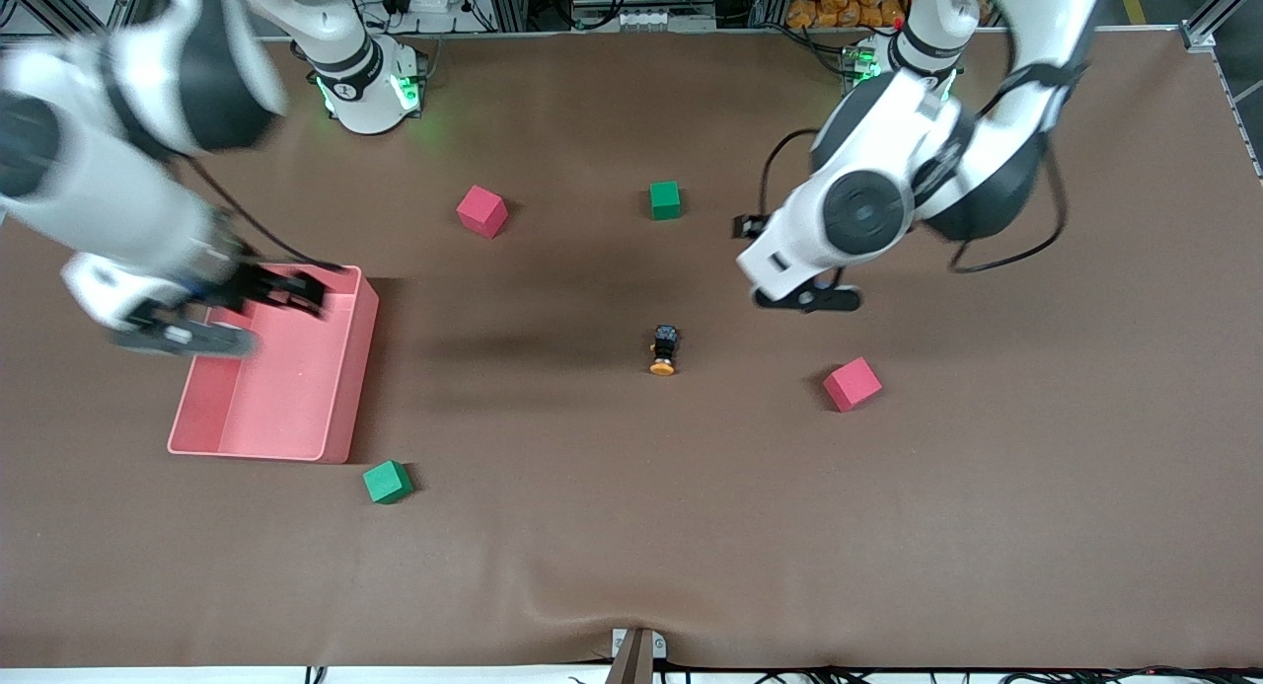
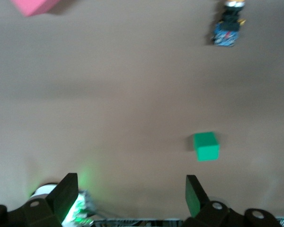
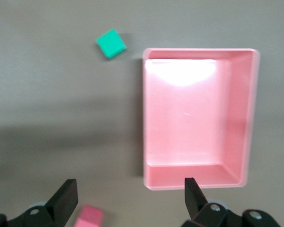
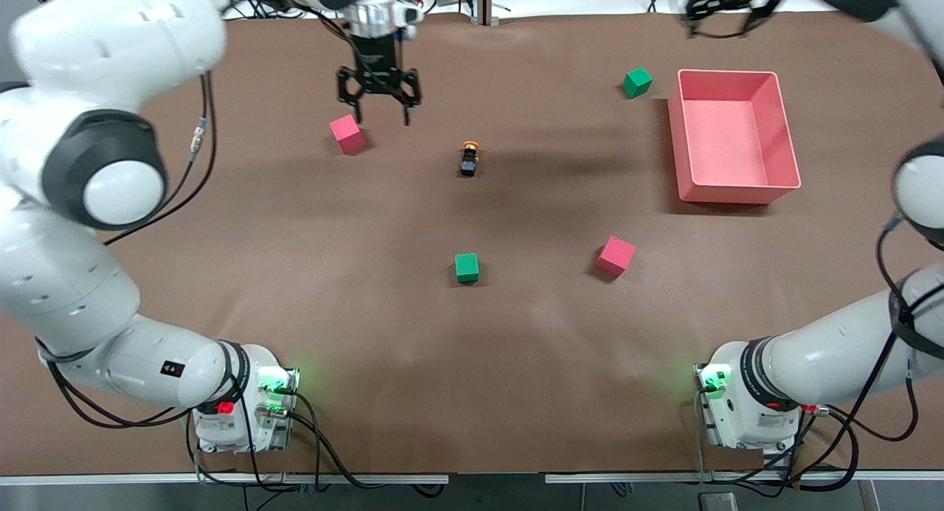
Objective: Place and upright button with both arms
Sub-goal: 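Grasp the upright button with the left gripper while the right gripper withdraws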
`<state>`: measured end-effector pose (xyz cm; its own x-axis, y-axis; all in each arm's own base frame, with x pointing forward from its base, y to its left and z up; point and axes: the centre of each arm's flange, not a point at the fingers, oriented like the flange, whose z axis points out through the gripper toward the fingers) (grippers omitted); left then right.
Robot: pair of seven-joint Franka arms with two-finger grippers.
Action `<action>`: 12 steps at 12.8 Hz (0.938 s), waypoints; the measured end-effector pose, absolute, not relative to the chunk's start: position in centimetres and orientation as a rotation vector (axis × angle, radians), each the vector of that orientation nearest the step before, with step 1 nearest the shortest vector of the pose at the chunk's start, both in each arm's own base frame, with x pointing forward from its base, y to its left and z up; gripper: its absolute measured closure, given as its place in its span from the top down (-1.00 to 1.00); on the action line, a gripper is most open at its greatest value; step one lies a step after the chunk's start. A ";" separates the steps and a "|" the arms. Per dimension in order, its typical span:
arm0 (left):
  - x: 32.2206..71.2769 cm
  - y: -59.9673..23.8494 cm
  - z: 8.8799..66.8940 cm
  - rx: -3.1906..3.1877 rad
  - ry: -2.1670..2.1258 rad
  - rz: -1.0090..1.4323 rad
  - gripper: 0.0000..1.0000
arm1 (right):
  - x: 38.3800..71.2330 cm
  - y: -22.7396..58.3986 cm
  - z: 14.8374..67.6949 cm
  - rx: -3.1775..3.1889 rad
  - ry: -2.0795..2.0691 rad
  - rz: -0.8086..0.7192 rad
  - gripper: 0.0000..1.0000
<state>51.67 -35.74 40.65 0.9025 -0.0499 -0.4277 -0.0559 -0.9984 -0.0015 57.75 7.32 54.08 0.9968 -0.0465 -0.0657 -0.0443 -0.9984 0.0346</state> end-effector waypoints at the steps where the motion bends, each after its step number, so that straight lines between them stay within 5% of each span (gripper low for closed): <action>1: 51.7 -37.5 39.1 -3.059 0.096 0.684 1.00 | 56.7 4.5 55.6 3.117 -0.061 -0.120 1.00; 12: 53.1 -46.5 24.2 -3.176 0.332 0.530 1.00 | 50.7 -3.4 65.9 3.148 -0.014 -0.163 1.00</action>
<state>53.07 -46.51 24.21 0.9256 -0.2162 -0.3106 -0.1851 -0.9745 0.1267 50.68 -3.43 65.89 0.9946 -0.0086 -0.1032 -0.0096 -0.9999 -0.0098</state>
